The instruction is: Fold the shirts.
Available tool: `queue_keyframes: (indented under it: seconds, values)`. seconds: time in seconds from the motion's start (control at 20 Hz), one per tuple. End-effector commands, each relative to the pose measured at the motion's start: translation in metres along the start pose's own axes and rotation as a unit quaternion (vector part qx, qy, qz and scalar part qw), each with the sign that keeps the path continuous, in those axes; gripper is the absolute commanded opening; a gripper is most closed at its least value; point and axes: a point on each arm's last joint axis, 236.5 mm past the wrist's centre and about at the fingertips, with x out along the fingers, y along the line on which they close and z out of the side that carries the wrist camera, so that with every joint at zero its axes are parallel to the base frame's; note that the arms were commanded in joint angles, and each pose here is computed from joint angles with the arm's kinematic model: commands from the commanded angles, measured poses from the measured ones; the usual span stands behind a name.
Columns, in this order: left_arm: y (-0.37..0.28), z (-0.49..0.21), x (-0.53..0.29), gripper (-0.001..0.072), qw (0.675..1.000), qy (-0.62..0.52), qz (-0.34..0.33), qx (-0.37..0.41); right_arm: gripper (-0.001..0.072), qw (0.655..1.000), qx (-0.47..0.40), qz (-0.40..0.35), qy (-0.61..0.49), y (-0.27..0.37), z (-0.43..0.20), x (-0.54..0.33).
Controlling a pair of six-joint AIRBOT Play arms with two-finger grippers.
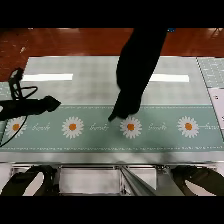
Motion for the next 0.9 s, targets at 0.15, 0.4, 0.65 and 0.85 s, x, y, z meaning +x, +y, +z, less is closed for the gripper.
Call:
queue_keyframes:
  seconds: [0.15, 0.4, 0.65, 0.85]
  values:
    - [0.024, 0.028, -0.018, 0.0504, 0.997, -0.065, 0.022, -0.031, 0.0024, 0.959, 0.031, 0.124, 0.253, 0.098, -0.176, 0.067]
    - [0.020, 0.007, -0.015, 0.0504, 1.000, -0.018, 0.015, -0.007, 0.0024, 0.884, 0.063, 0.194, 0.421, 0.185, -0.341, 0.112]
    - [0.019, 0.001, -0.015, 0.0504, 1.000, -0.005, 0.012, -0.007, 0.0049, 0.817, 0.156, 0.296, 0.470, 0.262, -0.391, 0.115]
    - [0.019, 0.001, -0.015, 0.0504, 1.000, -0.005, 0.012, -0.007, 0.0407, 0.842, 0.146, 0.238, 0.462, 0.184, -0.374, 0.123]
